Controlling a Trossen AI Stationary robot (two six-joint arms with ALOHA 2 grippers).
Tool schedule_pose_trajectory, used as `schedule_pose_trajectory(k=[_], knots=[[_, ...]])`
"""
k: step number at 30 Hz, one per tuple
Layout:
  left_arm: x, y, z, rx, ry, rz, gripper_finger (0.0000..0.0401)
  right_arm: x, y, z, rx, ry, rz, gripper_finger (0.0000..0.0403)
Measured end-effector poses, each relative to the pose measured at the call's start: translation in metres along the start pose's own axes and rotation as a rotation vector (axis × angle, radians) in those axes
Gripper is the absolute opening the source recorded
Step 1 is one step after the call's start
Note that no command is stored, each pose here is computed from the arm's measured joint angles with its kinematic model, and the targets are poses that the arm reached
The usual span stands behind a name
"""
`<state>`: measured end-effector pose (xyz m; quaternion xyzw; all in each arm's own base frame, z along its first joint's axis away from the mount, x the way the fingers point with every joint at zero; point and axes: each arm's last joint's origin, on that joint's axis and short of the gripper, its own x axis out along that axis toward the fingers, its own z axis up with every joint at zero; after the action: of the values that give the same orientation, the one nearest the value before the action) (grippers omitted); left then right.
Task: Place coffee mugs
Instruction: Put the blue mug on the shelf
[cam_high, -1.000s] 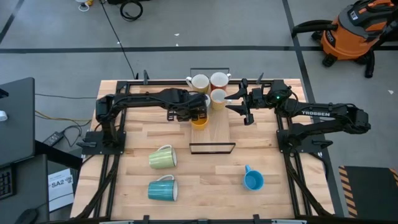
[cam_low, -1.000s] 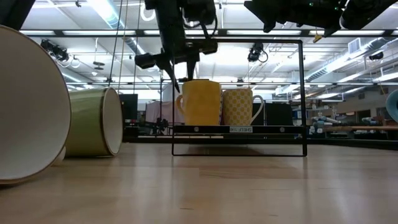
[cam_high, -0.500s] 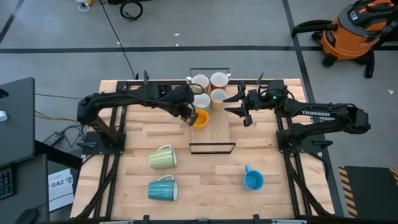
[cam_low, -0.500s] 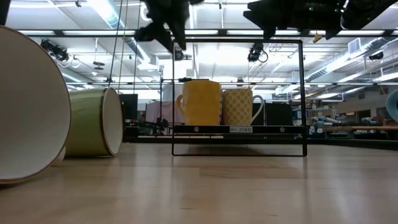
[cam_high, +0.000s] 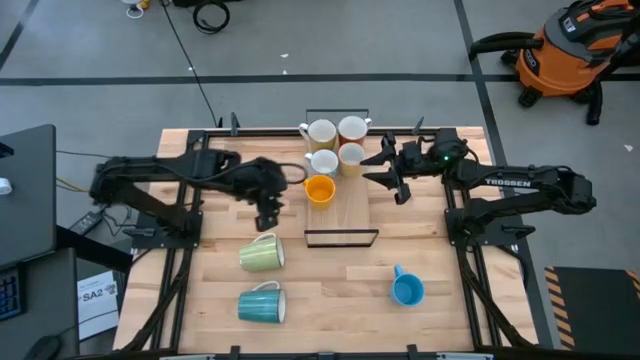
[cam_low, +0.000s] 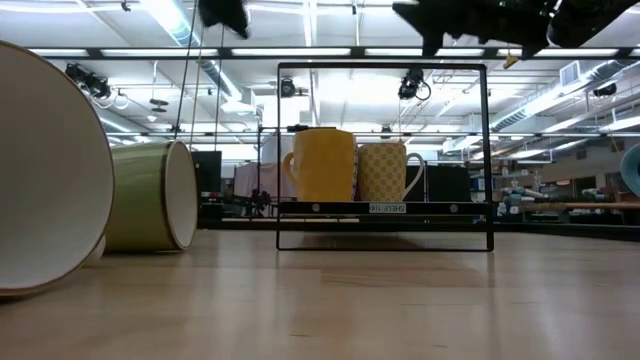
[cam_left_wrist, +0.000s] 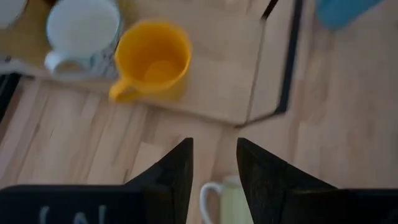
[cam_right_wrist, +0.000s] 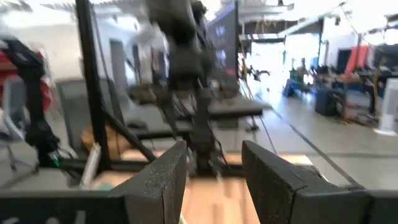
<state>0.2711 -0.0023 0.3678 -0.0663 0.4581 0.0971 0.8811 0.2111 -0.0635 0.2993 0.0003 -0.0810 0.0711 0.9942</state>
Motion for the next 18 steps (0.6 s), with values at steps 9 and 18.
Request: schedule_pose_trajectory(k=[9, 18], knots=[[0.015, 0.024, -0.09, -0.03, -0.136, -0.01, 0.013, 0.023, 0.02, 0.044, 0.102, 0.132, -0.096, 0.0161], [0.018, 0.031, -0.123, -0.059, -0.343, -0.055, 0.013, 0.02, 0.05, 0.09, 0.383, 0.609, -0.263, 0.0161]])
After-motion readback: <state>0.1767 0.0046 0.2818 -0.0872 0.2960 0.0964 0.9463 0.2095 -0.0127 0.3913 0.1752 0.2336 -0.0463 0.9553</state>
